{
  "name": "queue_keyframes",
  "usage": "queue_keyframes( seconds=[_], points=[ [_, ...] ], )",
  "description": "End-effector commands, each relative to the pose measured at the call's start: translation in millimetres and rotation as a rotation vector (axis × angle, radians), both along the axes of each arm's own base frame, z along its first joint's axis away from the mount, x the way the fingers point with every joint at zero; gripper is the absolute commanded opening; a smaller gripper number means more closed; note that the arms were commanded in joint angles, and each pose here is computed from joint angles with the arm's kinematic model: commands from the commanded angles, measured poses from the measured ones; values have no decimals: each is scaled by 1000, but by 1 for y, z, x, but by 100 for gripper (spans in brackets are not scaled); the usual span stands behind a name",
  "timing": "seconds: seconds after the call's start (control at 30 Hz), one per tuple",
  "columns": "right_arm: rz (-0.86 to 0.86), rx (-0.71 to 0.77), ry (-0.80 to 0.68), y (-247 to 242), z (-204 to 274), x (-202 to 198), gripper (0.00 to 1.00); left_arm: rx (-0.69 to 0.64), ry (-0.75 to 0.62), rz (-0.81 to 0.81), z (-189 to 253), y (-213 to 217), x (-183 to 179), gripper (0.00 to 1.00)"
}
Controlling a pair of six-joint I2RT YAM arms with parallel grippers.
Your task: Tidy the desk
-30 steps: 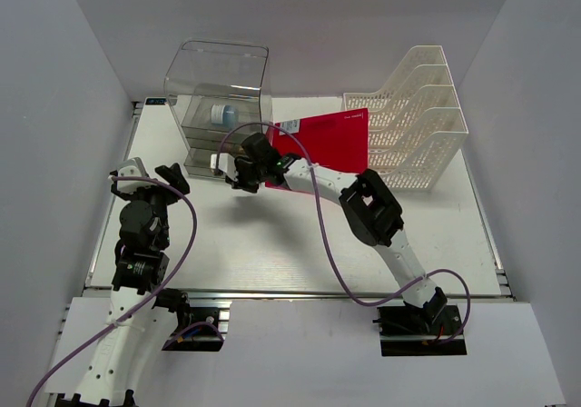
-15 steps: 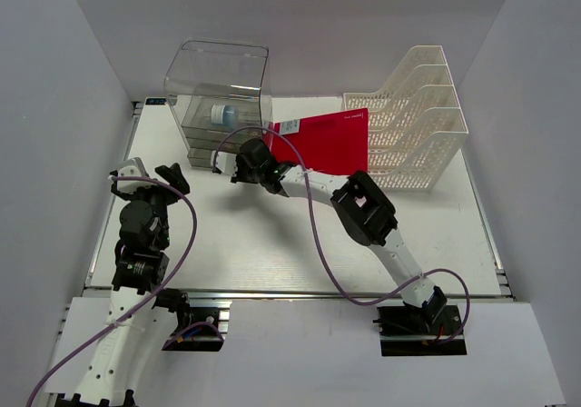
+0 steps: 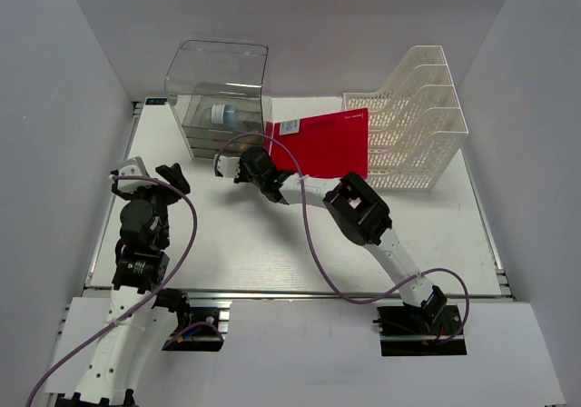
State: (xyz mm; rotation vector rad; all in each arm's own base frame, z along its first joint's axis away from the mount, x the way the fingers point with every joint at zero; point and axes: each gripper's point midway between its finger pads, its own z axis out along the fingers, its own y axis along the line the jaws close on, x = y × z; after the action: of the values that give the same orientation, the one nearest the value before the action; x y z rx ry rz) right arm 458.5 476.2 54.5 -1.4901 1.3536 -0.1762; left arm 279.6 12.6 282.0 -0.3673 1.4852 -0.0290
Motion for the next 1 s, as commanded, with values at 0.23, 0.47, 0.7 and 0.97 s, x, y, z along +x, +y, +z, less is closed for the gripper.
queue_keyframes(
  seconds=[0.23,0.47,0.7,0.97],
  points=[
    [308,106,488,9,40,-105,23,-3,4,0,-3,0,1,88],
    [341,164,585,-43,98,-160,89,6,-2,-64,0,-11,2,94],
    [78,-42,291,-148,95,-141,89,43,11,-190,-2,-33,8,98],
    [-47,-74,30,-225,112,-140,89,45,31,-212,-7,-37,11,98]
  ],
)
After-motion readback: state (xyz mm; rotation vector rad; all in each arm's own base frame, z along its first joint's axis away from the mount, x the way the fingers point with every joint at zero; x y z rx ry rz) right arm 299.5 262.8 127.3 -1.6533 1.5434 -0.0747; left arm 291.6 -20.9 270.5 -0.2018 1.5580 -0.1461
